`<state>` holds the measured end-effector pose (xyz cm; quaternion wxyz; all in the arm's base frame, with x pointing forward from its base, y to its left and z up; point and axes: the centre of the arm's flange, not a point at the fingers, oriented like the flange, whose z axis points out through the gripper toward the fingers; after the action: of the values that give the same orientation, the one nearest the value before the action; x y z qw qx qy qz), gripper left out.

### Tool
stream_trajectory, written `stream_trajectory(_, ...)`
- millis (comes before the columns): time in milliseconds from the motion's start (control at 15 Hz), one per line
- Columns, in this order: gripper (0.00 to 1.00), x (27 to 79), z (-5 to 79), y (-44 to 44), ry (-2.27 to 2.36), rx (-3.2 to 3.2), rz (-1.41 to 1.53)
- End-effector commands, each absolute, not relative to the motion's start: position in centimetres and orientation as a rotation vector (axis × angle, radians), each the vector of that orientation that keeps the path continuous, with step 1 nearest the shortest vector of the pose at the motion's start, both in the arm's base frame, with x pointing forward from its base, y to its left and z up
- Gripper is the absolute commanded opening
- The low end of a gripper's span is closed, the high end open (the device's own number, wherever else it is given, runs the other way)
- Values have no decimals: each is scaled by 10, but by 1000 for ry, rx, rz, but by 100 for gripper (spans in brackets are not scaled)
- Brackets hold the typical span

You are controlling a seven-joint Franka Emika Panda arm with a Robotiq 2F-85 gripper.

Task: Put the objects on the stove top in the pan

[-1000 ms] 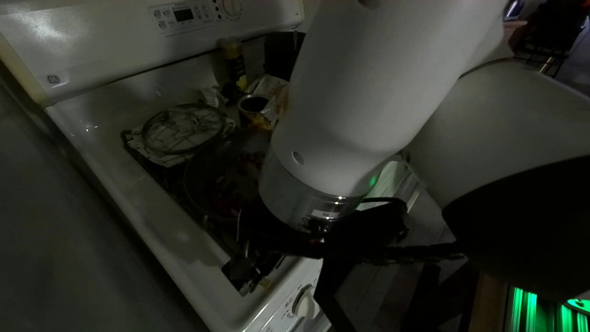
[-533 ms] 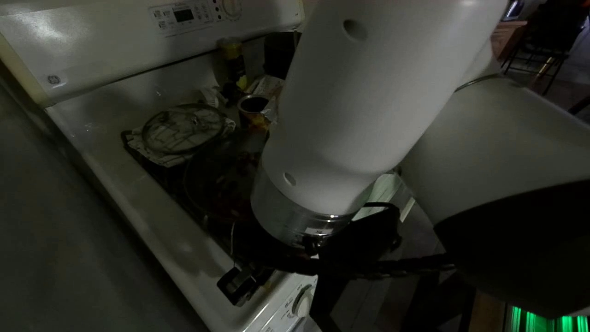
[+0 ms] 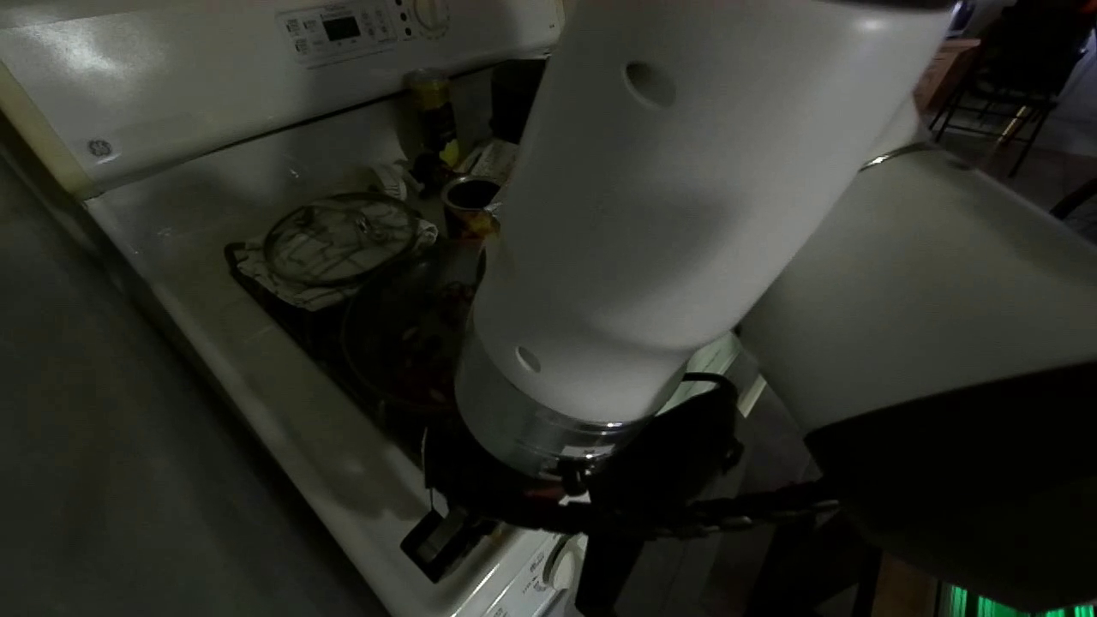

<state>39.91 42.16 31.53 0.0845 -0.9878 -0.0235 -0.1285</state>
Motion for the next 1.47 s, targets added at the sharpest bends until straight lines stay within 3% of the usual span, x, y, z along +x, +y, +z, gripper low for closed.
stream_trajectory(0, 35, 395, 296, 431, -93, -3028, -345)
stream_trajectory(133, 31, 393, 297, 432, -109, -3053, -336)
stream_trajectory(200, 23, 393, 297, 433, -112, -3066, -332)
stream_trajectory(267, 2, 392, 297, 433, -119, -3078, -329)
stream_trajectory(400, 5, 393, 297, 433, -124, -3090, -324)
stream_trajectory(467, 0, 394, 297, 433, -125, -3092, -327)
stream_trajectory(1400, 2, 415, 365, 392, 105, -2835, -323)
